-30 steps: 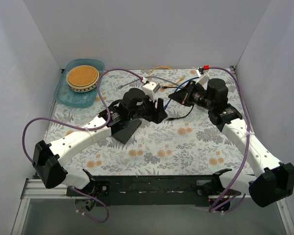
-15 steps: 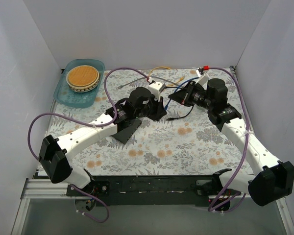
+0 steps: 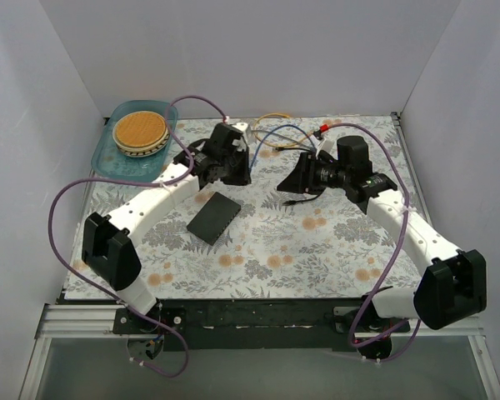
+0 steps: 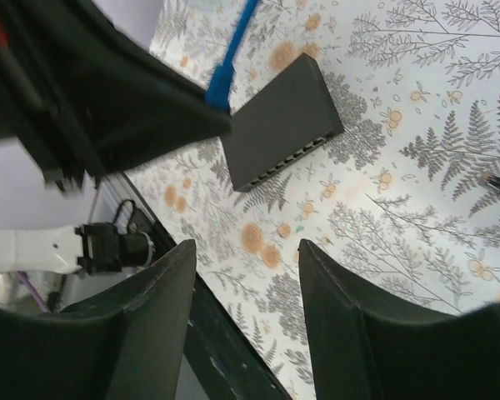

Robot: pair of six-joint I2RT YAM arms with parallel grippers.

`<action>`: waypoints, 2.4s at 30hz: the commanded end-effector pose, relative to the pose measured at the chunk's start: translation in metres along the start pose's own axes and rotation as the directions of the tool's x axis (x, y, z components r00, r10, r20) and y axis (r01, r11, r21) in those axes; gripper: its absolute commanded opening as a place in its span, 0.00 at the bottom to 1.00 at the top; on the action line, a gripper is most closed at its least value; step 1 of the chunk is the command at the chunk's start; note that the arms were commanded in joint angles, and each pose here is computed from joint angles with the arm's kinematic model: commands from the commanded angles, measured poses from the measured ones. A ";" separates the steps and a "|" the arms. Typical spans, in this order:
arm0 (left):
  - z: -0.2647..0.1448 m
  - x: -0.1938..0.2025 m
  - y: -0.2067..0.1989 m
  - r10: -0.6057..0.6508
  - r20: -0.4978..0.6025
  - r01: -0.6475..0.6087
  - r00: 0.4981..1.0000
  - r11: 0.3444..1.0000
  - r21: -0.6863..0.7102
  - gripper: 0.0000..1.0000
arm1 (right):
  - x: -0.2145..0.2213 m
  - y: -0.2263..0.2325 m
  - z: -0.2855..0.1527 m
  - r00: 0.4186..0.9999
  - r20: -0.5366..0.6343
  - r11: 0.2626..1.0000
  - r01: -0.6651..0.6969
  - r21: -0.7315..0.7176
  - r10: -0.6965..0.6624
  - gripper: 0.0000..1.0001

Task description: Insert the plug into the switch port

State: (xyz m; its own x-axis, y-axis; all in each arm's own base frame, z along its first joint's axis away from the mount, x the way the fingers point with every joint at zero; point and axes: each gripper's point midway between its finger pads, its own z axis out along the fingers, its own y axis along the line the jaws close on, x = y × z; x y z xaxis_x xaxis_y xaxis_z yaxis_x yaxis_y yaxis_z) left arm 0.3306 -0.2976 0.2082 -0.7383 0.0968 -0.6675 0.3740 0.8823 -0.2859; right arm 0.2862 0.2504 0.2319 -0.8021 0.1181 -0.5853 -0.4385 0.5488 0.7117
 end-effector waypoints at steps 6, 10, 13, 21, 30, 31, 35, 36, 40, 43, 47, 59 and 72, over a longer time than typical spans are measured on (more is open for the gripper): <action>-0.061 -0.025 0.029 -0.163 -0.055 0.170 0.985 0.974 0.148 0.00 | -0.028 0.048 -0.041 0.912 0.114 0.914 0.402 -0.060 -0.394 0.69; -0.073 0.000 -0.001 -0.073 -0.251 0.156 0.965 0.931 0.331 0.00 | -0.041 0.066 -0.058 0.826 0.183 0.835 0.549 -0.046 -0.533 0.71; -0.090 0.008 -0.025 -0.012 -0.317 0.171 0.948 0.861 0.480 0.00 | -0.051 0.082 -0.071 0.728 0.235 0.743 0.668 -0.033 -0.644 0.73; -0.118 0.013 -0.051 0.071 -0.305 0.158 0.950 0.733 0.661 0.00 | -0.048 0.133 -0.095 0.535 0.348 0.519 0.842 -0.148 -0.770 0.88; -0.121 0.017 -0.060 0.074 -0.340 0.206 0.938 0.669 0.715 0.00 | -0.018 0.141 -0.084 0.517 0.360 0.419 0.851 -0.316 -0.777 0.91; -0.122 0.016 -0.061 0.075 -0.339 0.206 0.938 0.664 0.719 0.00 | -0.017 0.140 -0.082 0.519 0.355 0.420 0.849 -0.321 -0.777 0.92; -0.124 0.017 -0.065 0.082 -0.342 0.208 0.936 0.656 0.725 0.00 | -0.016 0.144 -0.076 0.517 0.357 0.402 0.846 -0.350 -0.778 0.93; -0.124 0.019 -0.067 0.088 -0.347 0.209 0.934 0.653 0.728 0.00 | -0.014 0.147 -0.074 0.516 0.357 0.395 0.845 -0.361 -0.778 0.94; -0.127 0.022 -0.075 0.108 -0.350 0.203 0.931 0.642 0.740 0.00 | -0.008 0.148 -0.061 0.523 0.336 0.395 0.836 -0.381 -0.783 0.94; -0.128 0.026 -0.081 0.123 -0.356 0.202 0.926 0.635 0.745 0.00 | 0.001 0.152 -0.051 0.530 0.324 0.388 0.824 -0.412 -0.784 0.93; -0.128 0.029 -0.083 0.129 -0.359 0.200 0.924 0.638 0.743 0.00 | 0.011 0.154 -0.036 0.522 0.297 0.381 0.823 -0.421 -0.799 0.93; -0.136 0.027 -0.082 0.135 -0.326 0.165 0.936 0.650 0.742 0.00 | 0.026 0.105 -0.023 0.508 0.095 0.461 0.833 -0.305 -0.856 0.85; -0.148 0.020 -0.087 0.136 -0.294 0.146 0.946 0.631 0.762 0.00 | 0.033 0.105 -0.018 0.517 0.068 0.472 0.820 -0.323 -0.853 0.62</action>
State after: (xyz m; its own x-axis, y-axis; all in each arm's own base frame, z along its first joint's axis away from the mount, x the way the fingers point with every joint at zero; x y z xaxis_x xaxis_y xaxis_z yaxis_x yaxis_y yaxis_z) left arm 0.2123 -0.3092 0.2847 -0.8511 0.3688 -0.3736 0.4893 0.2996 -0.8190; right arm 0.2119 0.2954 0.2890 -0.0065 -0.3376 -0.9412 -0.9951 0.0953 -0.0273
